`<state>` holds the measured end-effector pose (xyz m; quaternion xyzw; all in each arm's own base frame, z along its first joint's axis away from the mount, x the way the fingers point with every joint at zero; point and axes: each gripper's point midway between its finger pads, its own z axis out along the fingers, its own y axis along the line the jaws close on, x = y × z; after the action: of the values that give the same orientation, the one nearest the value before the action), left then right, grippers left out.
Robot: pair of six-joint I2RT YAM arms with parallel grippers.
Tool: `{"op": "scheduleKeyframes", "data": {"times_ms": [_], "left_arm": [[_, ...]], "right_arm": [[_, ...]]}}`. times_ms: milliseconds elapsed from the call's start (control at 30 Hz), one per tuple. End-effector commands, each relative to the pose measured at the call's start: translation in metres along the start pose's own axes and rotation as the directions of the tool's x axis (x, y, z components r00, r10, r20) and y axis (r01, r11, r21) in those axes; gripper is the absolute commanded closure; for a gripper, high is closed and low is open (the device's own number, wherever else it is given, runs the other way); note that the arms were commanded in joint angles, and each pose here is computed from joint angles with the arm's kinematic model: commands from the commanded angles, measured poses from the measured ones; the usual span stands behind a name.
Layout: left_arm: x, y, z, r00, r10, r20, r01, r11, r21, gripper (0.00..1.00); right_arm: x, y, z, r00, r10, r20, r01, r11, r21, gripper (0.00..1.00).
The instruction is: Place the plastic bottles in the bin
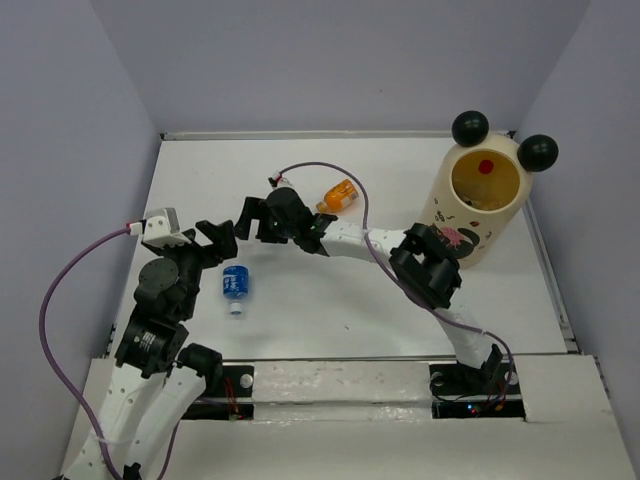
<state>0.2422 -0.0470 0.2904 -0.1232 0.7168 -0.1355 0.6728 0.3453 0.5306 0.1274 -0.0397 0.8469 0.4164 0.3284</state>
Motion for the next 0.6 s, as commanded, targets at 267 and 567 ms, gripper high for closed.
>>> {"op": "scheduleKeyframes", "data": {"times_ms": [267, 567], "left_arm": [[-0.024, -0.025, -0.013, 0.998, -0.027, 0.061, 0.020, 0.994, 0.112, 0.01], [-0.026, -0.026, -0.016, 0.997, -0.030, 0.067, 0.022, 0.992, 0.121, 0.01]], "right_arm": [[0.044, 0.000, 0.053, 0.978, 0.076, -0.194, -0.086, 0.995, -0.047, 0.02], [0.070, -0.025, 0.069, 0.962, 0.100, -0.254, -0.101, 0.995, 0.010, 0.09]]}}
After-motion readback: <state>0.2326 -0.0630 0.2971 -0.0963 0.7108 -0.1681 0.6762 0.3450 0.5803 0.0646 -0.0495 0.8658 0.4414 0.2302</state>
